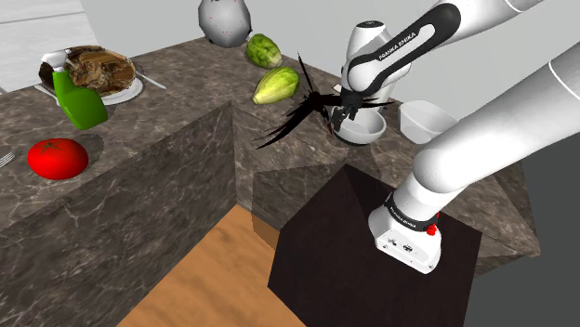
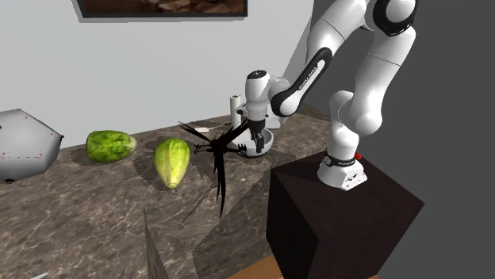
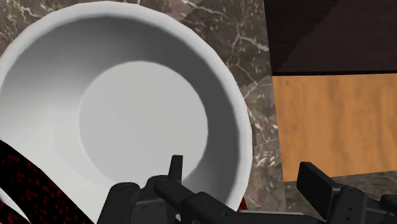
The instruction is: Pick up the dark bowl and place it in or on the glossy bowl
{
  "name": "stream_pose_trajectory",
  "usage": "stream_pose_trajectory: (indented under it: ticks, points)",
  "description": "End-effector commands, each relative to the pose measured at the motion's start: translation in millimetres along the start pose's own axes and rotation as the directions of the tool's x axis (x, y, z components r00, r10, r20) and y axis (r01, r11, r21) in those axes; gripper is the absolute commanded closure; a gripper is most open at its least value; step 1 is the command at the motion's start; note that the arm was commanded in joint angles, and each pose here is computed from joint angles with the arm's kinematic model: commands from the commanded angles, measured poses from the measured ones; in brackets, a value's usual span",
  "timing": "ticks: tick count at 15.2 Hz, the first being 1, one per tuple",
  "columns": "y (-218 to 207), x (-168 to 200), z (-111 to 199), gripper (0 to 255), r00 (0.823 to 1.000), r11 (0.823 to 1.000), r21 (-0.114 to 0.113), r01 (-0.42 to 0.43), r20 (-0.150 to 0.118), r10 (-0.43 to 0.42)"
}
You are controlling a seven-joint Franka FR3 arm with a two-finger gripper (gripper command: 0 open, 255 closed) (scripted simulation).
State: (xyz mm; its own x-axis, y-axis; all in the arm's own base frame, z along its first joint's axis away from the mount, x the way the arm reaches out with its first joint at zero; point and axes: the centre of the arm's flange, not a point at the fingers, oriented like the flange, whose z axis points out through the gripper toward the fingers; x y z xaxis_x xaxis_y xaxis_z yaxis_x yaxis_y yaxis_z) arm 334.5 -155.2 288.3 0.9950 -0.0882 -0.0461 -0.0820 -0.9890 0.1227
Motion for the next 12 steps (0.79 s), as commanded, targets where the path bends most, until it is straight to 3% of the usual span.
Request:
stream_pose_trajectory:
  ticks: [1, 4, 12]
  points:
    - [0.8, -0.1, 10.4, 0, 1.0, 1.0, -0.001, 0.0, -0.001, 0.0]
    - [0.8, -0.1, 29.3, 0, 1.0, 1.0, -0.001, 0.0, -0.001, 0.0]
    - [0.8, -0.1, 29.3, 0, 1.0, 1.0, -0.001, 0.0, -0.001, 0.0]
